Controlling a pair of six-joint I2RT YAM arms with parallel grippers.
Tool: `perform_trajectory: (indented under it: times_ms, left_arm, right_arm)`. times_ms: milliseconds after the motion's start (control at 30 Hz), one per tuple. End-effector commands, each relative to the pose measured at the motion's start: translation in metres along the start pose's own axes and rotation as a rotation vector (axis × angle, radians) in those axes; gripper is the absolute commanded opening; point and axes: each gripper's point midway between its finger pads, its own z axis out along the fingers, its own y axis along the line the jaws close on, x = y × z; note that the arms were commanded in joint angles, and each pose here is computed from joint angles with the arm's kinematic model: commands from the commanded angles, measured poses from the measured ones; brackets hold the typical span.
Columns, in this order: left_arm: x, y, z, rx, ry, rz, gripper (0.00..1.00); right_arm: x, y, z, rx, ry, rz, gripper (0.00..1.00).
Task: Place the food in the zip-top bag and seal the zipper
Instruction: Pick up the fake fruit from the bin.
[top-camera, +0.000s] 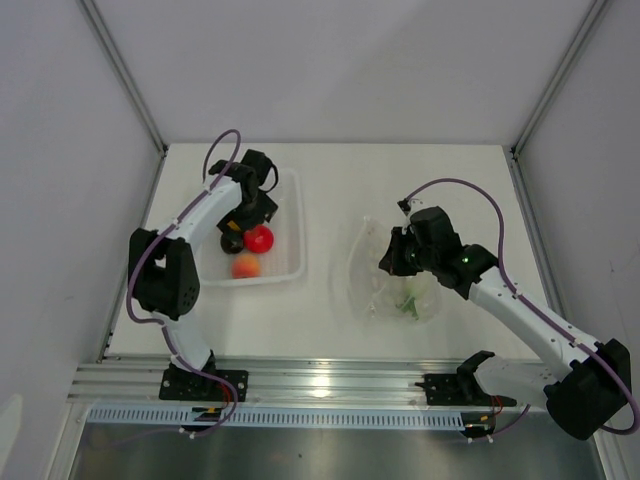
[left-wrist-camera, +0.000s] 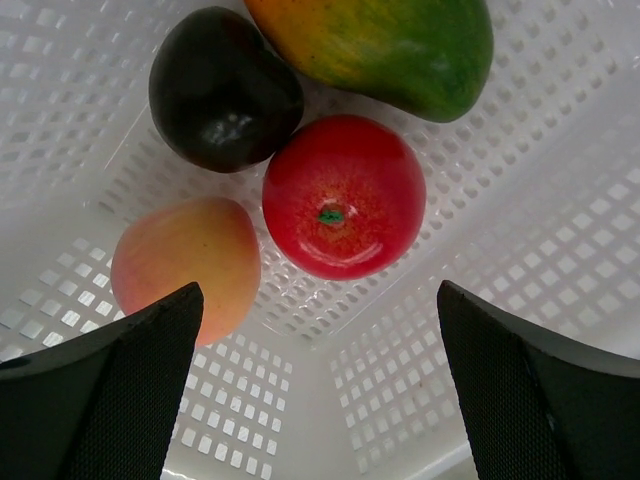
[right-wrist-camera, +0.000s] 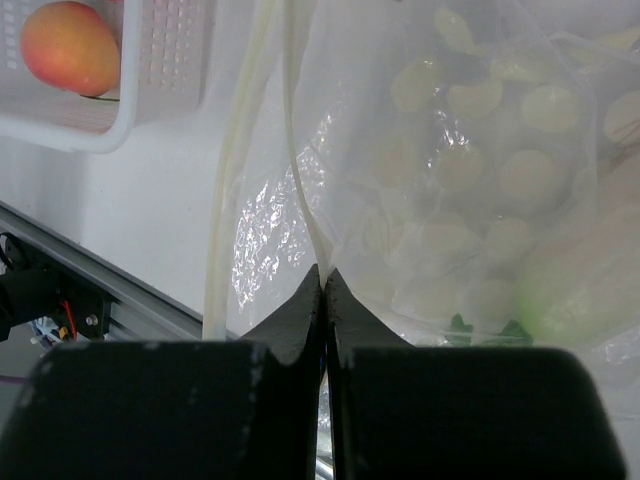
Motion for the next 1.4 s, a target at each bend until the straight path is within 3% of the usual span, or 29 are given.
perform_trajectory:
  times_ms: [0,433,1000,1267,1367]
  left_arm:
    - [0.000,0.003,0.009,0.001,0.024,-0.061,1.00]
    - [-0.007,-0.016,0.036,0.063,0.036,-0.047,0.99]
    - [0.012,-0.017,0.067,0.019,0.114,-0.048,0.97]
    - [0.017,-0.011,0.075,0.003,0.114,-0.051,0.85]
    - [0.015,-0.009,0.073,0.007,0.111,-0.055,0.72]
  right_arm:
    - [-0.006,-0.001,-0.003,0.001,-0.032,-0.013,0.00]
    - [0.000,-0.004,0.004,0.003,-0.018,-0.016,0.00]
    - [0.001,-0.008,0.006,0.018,-0.017,-0.023,0.00]
    - [0.001,-0.008,0.004,0.018,-0.019,-0.023,0.00]
    - [0.001,-0.008,0.003,0.017,-0.021,-0.023,0.00]
